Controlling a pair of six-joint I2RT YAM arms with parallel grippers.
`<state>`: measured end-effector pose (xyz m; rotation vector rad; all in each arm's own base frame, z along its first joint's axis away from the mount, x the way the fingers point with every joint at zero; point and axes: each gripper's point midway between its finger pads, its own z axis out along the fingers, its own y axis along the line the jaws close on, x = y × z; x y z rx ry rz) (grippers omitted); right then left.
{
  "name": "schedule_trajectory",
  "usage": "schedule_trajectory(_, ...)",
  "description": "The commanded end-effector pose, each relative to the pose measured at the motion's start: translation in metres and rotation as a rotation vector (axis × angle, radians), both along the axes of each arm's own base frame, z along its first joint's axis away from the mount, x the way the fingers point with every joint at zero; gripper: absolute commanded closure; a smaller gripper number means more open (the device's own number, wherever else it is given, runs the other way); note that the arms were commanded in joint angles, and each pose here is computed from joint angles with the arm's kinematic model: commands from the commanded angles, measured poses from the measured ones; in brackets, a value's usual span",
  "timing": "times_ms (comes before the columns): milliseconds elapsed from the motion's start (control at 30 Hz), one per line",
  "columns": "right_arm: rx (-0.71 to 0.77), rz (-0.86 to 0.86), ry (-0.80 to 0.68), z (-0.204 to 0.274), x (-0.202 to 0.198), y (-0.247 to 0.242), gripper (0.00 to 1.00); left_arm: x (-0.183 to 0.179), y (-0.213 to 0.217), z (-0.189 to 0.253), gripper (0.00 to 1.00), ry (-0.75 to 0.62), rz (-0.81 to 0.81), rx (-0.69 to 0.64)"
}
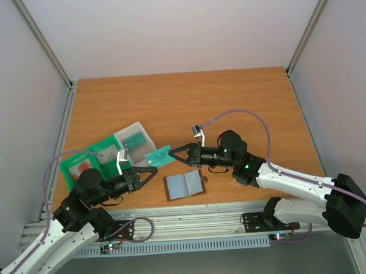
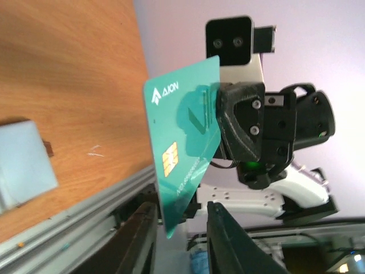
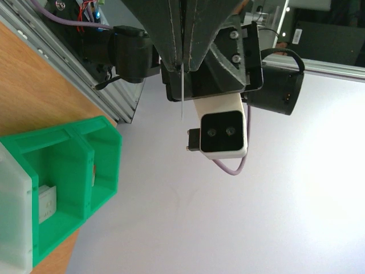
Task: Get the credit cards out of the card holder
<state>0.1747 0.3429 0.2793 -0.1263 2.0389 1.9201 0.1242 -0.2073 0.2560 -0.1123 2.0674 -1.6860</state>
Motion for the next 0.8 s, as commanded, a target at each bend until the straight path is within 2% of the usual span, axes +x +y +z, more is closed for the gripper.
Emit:
schedule_trajectory(0, 0.018, -0.032, -0.015, 0.004, 0.0, -0.007, 0.99, 0.002, 0.001, 0.016, 0.81, -0.042, 0.015, -0.07)
schedule_trajectory(167, -0.004, -0.04, 0.002, -0.002, 0.001, -0.008, 0.99, 0.004, 0.002, 0.016, 0.99, -0.039, 0.028, -0.072)
schedule_trajectory(433, -0.051, -0.053, 0.045, -0.024, 0.002, -0.01, 0.98, 0.005, 0.007, 0.01, 1.0, -0.042, 0.052, -0.023)
schedule_trajectory(600, -0.139, -0.091, 0.062, -0.034, 0.003, -0.019, 0.82, 0.005, 0.012, 0.001, 1.0, -0.033, 0.071, 0.03)
schedule_trajectory(767, -0.233, -0.131, 0.045, -0.043, 0.0, -0.036, 0.57, 0.008, 0.018, -0.013, 0.99, -0.025, 0.103, 0.103)
